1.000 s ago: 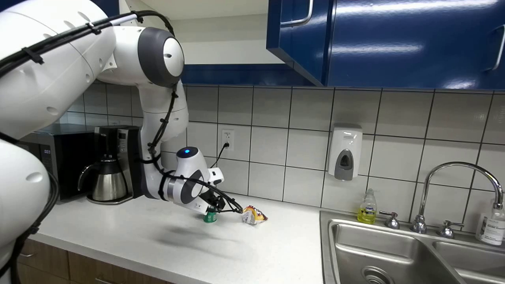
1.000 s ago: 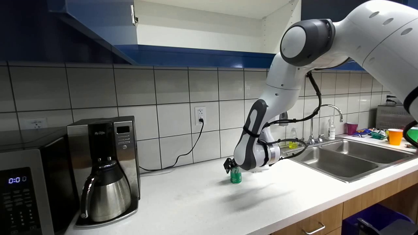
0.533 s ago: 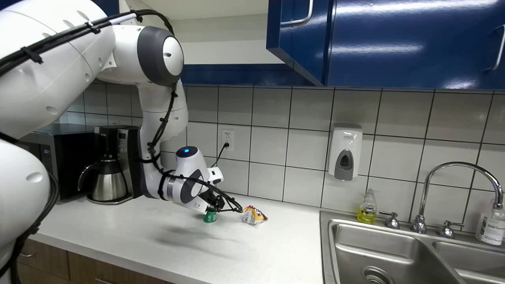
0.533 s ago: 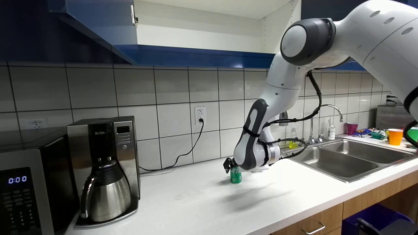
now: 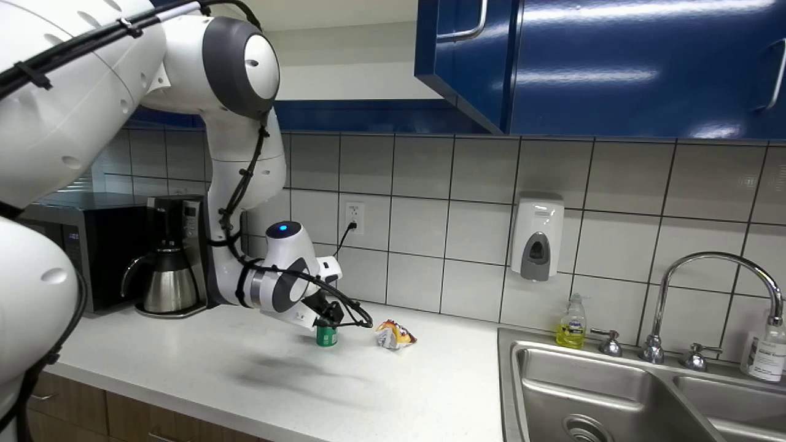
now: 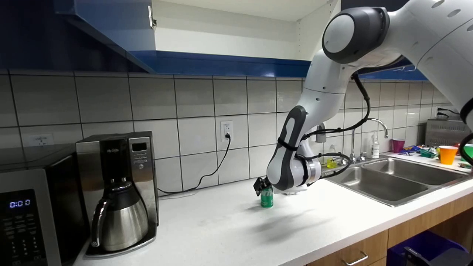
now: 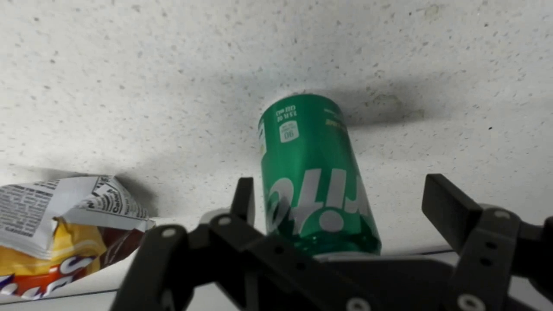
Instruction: Move the soda can from the cabinet to the left counter
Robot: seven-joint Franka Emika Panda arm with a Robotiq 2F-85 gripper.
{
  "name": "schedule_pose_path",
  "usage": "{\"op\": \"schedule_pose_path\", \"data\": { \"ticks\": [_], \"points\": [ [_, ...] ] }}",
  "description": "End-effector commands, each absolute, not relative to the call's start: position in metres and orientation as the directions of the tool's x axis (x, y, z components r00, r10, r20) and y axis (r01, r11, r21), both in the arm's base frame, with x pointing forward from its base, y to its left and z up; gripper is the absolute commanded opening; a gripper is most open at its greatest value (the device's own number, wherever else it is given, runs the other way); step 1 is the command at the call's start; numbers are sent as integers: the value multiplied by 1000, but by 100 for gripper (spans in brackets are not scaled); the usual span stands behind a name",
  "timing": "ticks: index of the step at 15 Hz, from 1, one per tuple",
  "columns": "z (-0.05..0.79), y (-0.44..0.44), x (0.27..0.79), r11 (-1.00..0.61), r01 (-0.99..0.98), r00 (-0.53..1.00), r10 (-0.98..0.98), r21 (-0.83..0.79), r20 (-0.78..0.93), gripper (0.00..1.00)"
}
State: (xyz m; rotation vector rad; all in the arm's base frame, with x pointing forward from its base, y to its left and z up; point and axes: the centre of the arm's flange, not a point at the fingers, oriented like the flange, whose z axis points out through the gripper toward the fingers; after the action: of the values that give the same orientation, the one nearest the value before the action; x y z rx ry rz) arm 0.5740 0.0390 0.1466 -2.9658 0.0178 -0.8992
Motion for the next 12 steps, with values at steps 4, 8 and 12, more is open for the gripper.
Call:
{"op": "schedule_pose_path", "data": {
  "ticks": [4,8,12],
  "points": [
    [181,32,538,-999,26,850,11,-21,526,100],
    [207,36,527,-999,39,851,26,-14,524,100],
    [240,41,520,-999,48,856,32,-17,516,100]
  ]
}}
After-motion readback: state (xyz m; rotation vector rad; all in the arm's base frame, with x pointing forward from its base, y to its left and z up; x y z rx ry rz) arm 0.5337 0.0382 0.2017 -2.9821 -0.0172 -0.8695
